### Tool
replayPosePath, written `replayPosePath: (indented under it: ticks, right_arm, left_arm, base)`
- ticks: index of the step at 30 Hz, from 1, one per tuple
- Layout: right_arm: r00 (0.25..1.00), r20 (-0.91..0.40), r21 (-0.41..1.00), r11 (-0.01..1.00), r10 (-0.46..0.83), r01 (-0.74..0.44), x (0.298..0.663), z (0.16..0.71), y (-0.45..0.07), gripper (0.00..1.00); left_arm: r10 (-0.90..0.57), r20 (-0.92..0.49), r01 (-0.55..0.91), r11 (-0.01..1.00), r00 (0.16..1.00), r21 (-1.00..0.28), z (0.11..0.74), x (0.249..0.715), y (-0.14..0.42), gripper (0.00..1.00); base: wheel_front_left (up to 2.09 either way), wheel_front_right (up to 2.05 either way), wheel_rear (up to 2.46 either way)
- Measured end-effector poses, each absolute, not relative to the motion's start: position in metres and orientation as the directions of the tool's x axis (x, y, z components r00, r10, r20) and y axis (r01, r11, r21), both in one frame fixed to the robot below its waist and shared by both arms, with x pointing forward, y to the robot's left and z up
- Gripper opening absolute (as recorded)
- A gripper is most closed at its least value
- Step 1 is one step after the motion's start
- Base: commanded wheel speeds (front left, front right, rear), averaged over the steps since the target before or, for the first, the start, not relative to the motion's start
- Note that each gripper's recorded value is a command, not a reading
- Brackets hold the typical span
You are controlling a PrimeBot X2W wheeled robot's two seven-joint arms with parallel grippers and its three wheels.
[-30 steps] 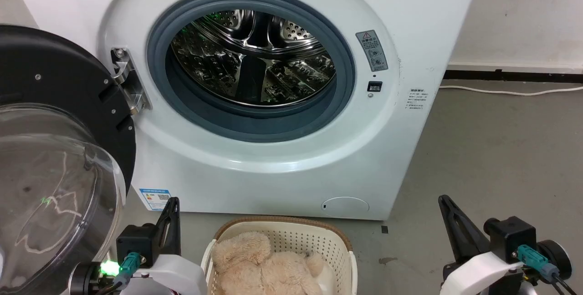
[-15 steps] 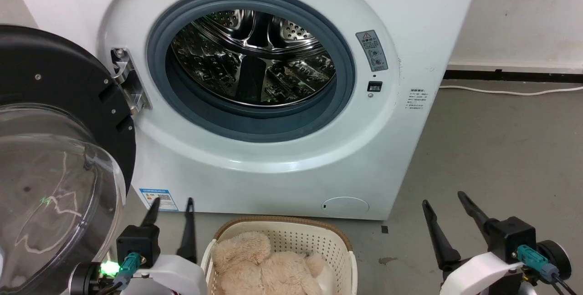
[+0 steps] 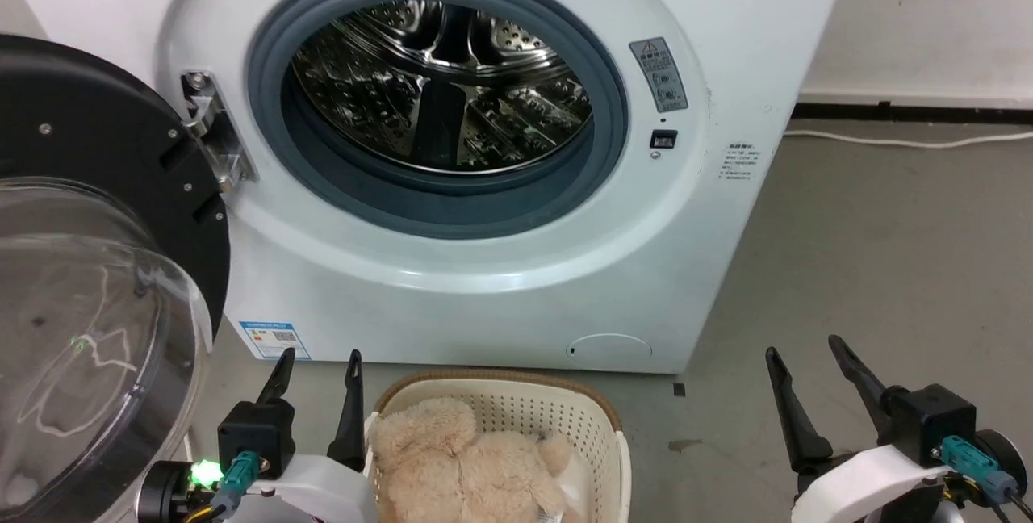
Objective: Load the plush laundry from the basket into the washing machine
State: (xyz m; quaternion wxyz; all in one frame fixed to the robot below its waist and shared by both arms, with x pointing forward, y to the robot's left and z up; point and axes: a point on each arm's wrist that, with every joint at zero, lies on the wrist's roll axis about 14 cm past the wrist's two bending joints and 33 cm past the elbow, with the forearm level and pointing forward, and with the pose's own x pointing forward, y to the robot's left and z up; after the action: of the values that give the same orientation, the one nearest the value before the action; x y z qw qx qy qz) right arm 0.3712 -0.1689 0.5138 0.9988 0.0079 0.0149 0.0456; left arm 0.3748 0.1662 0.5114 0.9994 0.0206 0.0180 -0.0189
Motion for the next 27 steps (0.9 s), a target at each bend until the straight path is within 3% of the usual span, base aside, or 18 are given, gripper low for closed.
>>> replayPosePath:
  ticks: [27]
  right_arm:
    - [0.996, -0.085, 0.121, 0.992, -0.016, 0.026, 0.382, 0.481, -0.202, 1.0]
  left_arm:
    - [-0.23, -0.255, 0.249, 0.967, 0.939, 0.043, 0.422, 0.413, 0.119, 1.0]
  base:
    - [0.0, 0.0, 0.0]
